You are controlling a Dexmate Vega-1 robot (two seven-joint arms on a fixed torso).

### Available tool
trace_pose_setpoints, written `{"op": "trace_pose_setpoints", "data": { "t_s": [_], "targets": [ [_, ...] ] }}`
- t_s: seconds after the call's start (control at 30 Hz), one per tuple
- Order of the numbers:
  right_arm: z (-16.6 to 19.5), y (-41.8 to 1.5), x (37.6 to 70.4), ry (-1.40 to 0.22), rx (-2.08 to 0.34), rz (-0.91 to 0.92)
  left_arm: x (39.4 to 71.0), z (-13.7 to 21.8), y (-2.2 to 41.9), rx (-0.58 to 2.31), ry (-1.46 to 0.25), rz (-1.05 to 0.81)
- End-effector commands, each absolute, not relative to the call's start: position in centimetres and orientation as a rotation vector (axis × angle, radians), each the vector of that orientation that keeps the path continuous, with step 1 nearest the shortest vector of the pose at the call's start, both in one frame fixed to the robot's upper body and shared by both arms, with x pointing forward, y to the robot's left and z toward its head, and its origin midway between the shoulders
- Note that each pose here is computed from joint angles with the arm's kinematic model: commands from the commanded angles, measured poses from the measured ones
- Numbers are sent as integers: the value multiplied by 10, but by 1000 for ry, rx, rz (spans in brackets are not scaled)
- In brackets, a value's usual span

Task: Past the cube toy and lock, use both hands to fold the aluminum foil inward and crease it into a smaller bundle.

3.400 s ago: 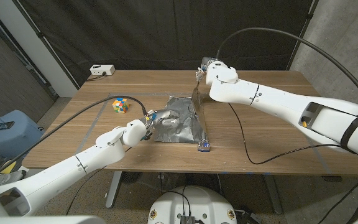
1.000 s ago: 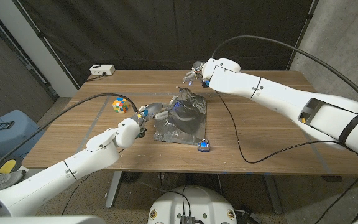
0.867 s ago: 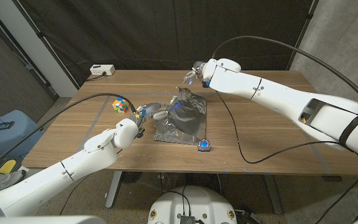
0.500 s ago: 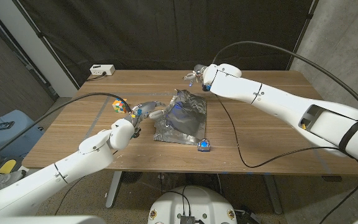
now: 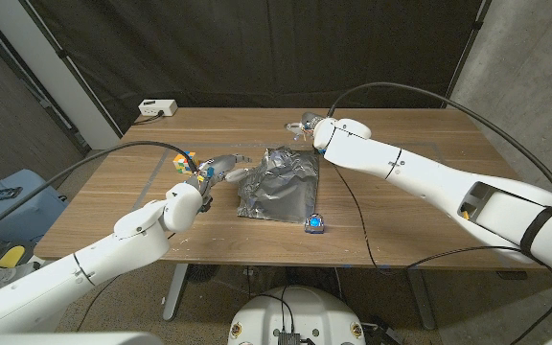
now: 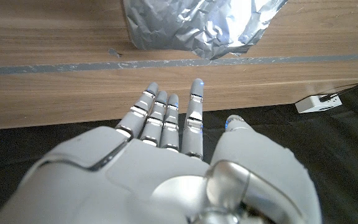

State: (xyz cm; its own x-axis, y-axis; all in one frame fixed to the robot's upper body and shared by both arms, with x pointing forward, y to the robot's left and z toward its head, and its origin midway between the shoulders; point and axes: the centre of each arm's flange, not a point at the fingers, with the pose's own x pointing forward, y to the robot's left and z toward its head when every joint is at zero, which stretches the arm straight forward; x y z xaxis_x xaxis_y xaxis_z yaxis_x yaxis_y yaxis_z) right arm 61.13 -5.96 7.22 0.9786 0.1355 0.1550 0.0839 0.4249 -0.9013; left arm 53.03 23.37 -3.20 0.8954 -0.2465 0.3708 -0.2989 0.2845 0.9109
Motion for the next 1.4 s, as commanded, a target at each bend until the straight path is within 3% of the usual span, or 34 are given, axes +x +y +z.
{"op": "trace_pose_setpoints", "data": {
  "t_s": [0.03, 0.9, 1.4],
  "targets": [
    [52, -66, 611, -213, -1157, 3, 526, -26, 231, 1312, -521, 58],
    [23, -69, 630, -241, -1235, 41, 530, -14, 222, 1334, -585, 78],
    [10, -69, 642, -319, -1233, 64, 557, -14, 200, 1363, -655, 83]
  ]
}}
